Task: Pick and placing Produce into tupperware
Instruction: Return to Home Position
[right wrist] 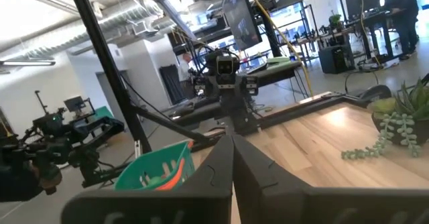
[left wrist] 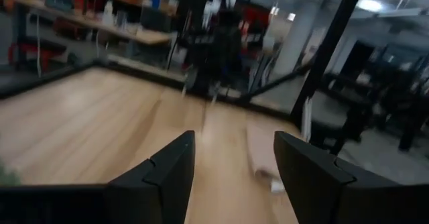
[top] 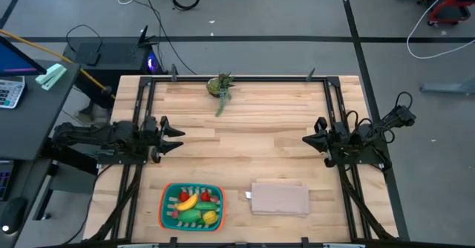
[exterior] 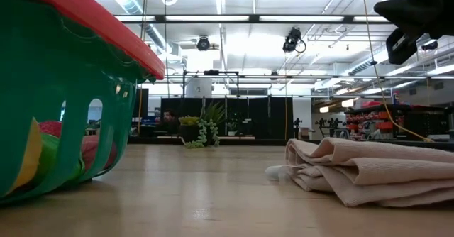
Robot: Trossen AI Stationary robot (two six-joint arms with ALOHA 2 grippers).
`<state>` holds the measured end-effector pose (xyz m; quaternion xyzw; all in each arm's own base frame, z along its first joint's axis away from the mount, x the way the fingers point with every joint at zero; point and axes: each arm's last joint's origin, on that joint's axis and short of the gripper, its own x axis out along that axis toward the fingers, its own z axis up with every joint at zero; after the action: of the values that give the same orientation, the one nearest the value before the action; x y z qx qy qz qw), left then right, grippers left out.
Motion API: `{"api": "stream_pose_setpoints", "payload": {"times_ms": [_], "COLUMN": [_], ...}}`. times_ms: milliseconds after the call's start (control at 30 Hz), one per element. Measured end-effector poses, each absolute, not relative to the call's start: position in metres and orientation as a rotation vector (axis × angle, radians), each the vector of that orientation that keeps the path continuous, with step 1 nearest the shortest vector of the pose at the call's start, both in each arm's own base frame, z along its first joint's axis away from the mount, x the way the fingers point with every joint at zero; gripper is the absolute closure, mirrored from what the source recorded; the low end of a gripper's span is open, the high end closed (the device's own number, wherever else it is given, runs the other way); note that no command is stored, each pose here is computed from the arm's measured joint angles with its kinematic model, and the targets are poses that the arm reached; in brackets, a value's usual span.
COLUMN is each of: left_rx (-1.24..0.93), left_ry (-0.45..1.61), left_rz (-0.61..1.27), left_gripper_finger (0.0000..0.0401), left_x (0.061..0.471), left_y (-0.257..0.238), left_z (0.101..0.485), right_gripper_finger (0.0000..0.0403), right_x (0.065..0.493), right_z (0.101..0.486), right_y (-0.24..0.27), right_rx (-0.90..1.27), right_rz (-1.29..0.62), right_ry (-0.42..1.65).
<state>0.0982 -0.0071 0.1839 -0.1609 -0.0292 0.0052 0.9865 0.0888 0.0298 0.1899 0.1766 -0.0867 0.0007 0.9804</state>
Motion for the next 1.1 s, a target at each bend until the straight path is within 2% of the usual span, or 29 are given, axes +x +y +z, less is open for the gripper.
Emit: {"api": "stream_pose_setpoints", "payload": {"times_ms": [233, 1100], "left_rx": [-0.346, -0.345], "left_ry": [0.1, 0.077], "left_rz": [0.034, 0.034], "left_gripper_finger": [0.0189, 0.0194], "left_x": [0.098, 0.098], "left_y": [-0.007, -0.007], "left_z": [0.169, 0.171], "right_gripper_finger": [0.0395, 0.0395], "right_x": [0.089, 0.089], "right_z": [0.19, 0.19], "right_y": [0.03, 0.03], "right_rx": [0.356, 0.357], "right_rz": [0.001, 0.001], "right_ry": [-0.175, -0.175]}}
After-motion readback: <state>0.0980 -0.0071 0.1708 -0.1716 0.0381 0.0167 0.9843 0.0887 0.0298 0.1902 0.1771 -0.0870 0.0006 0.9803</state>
